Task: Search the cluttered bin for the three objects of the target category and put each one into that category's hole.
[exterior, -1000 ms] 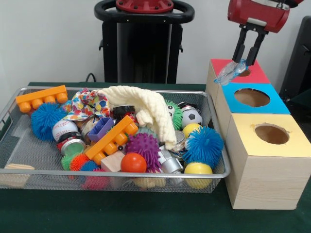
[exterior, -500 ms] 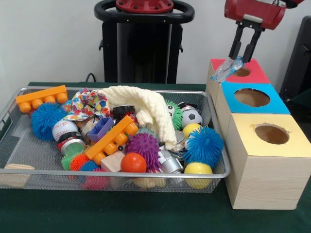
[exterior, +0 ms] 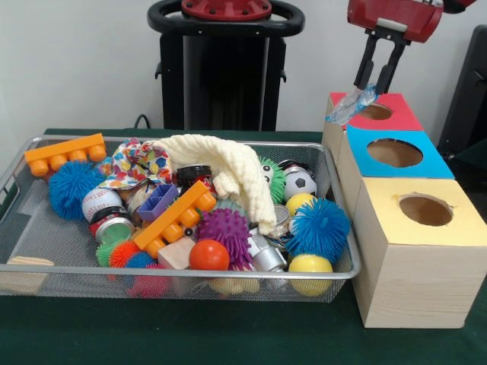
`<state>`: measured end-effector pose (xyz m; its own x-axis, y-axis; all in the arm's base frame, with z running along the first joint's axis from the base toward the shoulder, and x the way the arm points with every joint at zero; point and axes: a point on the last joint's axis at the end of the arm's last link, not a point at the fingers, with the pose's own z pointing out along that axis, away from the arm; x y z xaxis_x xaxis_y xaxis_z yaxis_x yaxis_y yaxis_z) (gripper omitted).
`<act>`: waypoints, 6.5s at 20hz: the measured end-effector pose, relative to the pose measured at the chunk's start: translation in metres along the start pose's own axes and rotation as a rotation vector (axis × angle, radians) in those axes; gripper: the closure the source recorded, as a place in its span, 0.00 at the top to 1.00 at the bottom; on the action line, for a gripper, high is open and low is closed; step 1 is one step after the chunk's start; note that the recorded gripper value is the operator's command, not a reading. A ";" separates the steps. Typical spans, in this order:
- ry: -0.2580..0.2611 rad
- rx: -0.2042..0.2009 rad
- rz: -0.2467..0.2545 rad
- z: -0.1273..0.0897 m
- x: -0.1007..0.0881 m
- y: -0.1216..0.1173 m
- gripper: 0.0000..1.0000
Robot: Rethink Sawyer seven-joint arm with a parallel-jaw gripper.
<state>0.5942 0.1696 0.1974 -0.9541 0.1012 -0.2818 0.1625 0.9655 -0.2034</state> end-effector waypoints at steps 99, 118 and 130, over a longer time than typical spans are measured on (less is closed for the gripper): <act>0.110 -0.320 0.070 0.057 0.041 0.043 0.00; 0.125 -0.324 0.061 0.059 0.049 0.048 1.00; 0.133 -0.328 0.064 0.063 0.052 0.048 1.00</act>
<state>0.5685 0.2064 0.1143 -0.9726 0.1734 -0.1551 0.1542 0.9797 0.1284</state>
